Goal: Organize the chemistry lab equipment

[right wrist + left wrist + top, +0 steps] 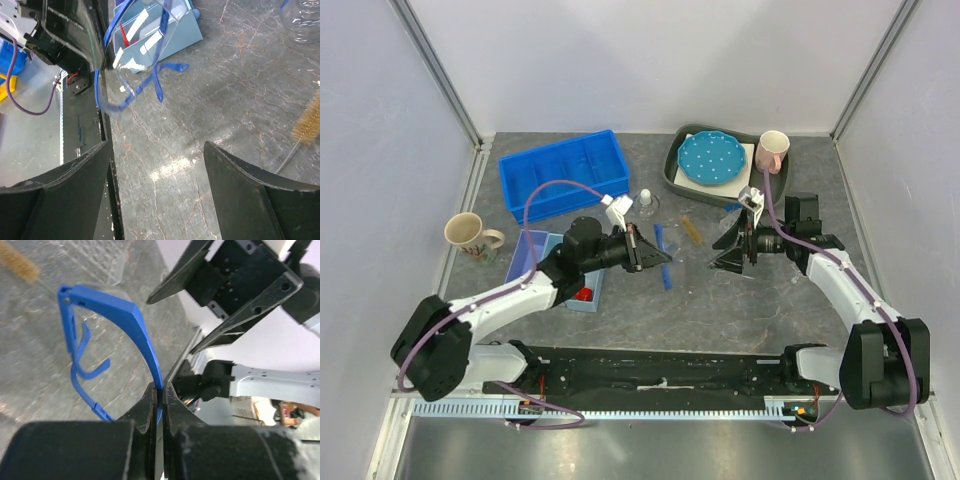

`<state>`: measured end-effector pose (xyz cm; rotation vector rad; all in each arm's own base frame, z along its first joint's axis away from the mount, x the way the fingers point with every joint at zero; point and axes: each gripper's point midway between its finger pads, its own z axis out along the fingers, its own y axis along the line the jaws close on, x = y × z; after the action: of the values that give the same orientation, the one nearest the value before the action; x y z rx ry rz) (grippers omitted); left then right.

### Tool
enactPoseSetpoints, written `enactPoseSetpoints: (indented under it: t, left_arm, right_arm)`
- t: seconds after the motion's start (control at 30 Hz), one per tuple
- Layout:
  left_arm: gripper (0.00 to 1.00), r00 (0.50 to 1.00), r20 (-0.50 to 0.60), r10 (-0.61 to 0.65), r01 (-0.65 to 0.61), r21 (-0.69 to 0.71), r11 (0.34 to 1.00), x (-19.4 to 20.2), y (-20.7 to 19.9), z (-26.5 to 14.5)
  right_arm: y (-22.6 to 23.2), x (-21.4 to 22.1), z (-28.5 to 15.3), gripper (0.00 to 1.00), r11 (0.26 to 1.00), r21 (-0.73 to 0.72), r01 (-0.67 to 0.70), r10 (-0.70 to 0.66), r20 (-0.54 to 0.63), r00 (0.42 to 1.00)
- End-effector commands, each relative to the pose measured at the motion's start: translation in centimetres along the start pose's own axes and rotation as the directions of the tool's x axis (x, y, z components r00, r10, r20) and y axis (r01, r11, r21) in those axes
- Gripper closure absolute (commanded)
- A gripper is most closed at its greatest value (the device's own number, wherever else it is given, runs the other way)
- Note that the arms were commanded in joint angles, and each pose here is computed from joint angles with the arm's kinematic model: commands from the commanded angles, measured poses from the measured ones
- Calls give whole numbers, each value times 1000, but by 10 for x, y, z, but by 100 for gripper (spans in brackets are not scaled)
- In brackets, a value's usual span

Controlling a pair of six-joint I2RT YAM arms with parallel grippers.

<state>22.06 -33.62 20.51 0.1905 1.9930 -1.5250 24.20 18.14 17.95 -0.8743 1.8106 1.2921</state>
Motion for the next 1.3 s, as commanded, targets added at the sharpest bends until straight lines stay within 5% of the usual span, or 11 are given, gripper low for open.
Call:
enactPoseSetpoints:
  t: [0.0,0.2,0.4,0.8,1.03,1.27]
  left_arm:
    - [98,976,-101,193,-203,-102,974,-15,-3,-33]
    - [98,936,-243,256,-339,-415,844,-44,19,-101]
    - [98,904,-353,242,-427,-703,569,-81,73,-175]
    - [98,902,-393,178,-425,-881,207,-127,146,-246]
    - [98,888,-440,133,-456,-880,133,-123,170,-255]
    - [98,885,-458,83,-466,-868,175,-95,194,-249]
  right_arm:
    - [9,-20,-12,16,985,22,170,-171,17,985]
    - [-5,-21,-25,16,949,169,265,-260,-47,964]
    - [-11,-20,-32,16,934,220,282,-274,-69,959]
    - [-11,-15,-35,16,935,216,282,-272,-73,959]
    - [-13,-12,-35,16,937,212,278,-267,-82,960]
    - [-14,-8,-34,15,940,205,272,-259,-88,962]
